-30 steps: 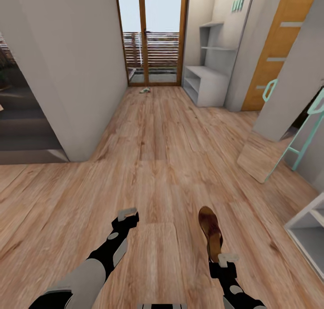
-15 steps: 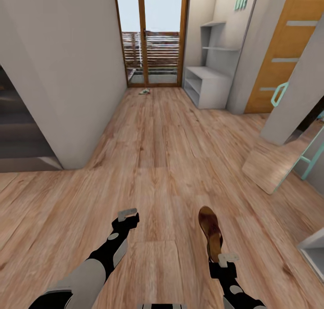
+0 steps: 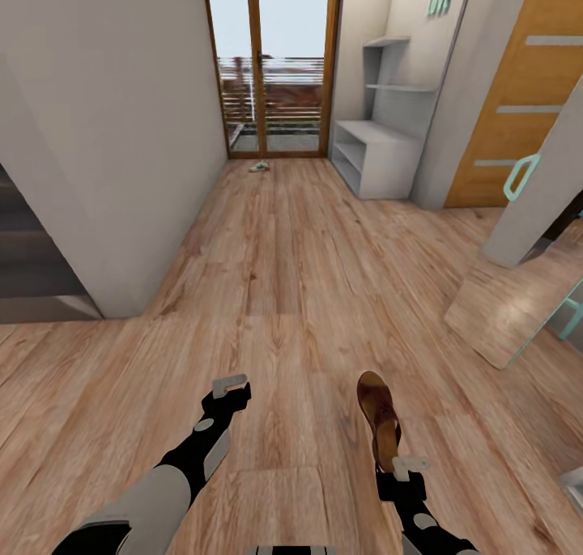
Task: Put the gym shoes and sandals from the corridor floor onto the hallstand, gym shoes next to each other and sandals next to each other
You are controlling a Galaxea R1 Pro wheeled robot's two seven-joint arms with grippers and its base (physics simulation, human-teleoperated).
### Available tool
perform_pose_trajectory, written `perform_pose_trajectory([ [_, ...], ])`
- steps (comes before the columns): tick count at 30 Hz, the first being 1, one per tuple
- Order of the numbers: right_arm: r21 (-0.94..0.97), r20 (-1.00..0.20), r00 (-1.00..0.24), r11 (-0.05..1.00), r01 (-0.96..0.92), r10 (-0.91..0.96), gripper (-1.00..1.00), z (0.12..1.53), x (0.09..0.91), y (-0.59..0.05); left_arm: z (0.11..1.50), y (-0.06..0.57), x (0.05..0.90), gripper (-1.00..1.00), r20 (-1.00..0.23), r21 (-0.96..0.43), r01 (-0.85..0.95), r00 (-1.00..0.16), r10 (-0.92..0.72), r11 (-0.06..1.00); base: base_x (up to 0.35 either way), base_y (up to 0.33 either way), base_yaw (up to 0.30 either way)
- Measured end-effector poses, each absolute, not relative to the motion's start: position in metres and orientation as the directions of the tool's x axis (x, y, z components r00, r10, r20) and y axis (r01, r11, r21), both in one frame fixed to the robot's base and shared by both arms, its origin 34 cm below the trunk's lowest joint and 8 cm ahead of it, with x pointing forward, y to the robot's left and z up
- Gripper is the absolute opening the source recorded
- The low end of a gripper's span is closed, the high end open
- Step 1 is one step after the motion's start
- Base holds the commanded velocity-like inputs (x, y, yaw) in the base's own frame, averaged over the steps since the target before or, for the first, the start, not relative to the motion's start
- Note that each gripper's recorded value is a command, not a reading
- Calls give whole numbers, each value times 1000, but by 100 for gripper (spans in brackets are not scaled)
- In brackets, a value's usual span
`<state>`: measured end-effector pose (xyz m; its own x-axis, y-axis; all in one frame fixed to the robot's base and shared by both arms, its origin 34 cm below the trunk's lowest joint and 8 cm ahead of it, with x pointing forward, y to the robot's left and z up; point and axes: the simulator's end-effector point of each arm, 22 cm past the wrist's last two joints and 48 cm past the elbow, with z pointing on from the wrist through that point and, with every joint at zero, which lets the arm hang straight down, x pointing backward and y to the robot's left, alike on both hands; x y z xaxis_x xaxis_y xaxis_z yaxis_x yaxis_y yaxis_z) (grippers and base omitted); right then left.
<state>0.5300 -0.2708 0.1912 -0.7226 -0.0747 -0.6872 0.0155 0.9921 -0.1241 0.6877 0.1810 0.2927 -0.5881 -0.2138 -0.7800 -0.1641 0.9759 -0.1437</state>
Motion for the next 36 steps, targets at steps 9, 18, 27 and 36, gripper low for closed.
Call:
perform_pose_trajectory([
  [9,-124,-666,-742,992,10,-75,-100,185,519,-269,284,177,679,100,-763,-141,-161,-612,-211,977,305,0,0],
  [18,-124,-662,-746,992,9,-75,-100,184,518,-269,283,177,678,100,-761,-141,-160,-613,-211,977,344,0,0],
  [27,-123,-661,-747,992,9,-75,-100,183,517,-269,282,177,677,100,-760,-141,-161,-615,-211,977,350,0,0],
  [36,-123,-661,-747,992,8,-76,-100,183,517,-268,277,176,672,100,-749,-139,-161,-628,-210,977,350,0,0],
])
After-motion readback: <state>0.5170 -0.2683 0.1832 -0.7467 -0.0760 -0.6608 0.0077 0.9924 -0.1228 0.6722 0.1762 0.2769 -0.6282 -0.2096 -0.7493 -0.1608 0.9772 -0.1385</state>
